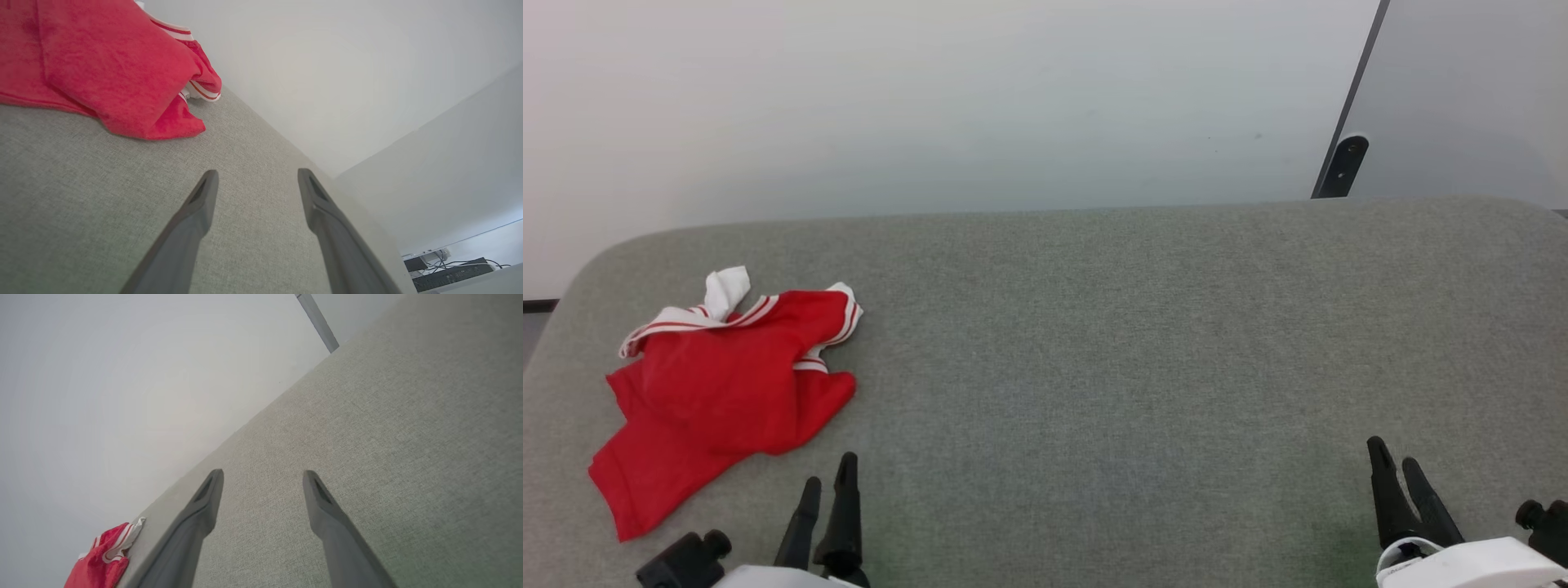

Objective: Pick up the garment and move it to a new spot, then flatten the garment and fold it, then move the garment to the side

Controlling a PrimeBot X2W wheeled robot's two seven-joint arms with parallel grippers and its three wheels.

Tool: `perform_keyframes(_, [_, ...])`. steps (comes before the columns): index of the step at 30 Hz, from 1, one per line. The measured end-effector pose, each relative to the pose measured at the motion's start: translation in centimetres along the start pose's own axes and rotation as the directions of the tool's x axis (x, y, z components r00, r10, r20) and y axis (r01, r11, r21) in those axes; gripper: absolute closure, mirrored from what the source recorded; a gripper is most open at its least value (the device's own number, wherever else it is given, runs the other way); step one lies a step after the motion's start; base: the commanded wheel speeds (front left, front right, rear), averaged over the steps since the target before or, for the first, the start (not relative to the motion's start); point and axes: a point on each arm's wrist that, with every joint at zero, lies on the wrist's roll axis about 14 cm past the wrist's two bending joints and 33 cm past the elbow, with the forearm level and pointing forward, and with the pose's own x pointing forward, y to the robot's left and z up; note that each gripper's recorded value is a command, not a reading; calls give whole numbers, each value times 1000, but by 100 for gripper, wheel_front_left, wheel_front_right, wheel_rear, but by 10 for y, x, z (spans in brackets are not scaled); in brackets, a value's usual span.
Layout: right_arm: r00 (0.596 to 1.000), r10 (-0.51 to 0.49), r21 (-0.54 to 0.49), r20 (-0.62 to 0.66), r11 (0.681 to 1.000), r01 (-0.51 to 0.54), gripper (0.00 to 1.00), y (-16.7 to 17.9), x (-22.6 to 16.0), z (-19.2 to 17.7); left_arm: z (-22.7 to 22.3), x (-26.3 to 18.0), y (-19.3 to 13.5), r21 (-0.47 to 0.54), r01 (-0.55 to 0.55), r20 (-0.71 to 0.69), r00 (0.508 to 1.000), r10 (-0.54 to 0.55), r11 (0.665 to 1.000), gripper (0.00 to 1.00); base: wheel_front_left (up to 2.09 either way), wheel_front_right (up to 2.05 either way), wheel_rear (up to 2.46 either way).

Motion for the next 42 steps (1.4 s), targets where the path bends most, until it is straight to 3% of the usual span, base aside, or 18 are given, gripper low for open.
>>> perform_keyframes(9, [999, 36, -173, 8, 984, -34, 0, 9, 1, 3, -3, -3, -4, 141, 10, -1, 1000, -10, 990, 0, 0, 0, 0])
perform_keyframes(19, [997, 74, -322, 8, 944, -67, 0, 17, 0, 3, -3, -7, -7, 258, 21, 8, 1000, -24, 966, 0, 0, 0, 0])
perform_keyframes(42, [992, 124, -532, -7, 840, -108, 0, 26, -4, -1, -5, -16, -13, 468, 54, 15, 998, -69, 882, 0, 0, 0, 0])
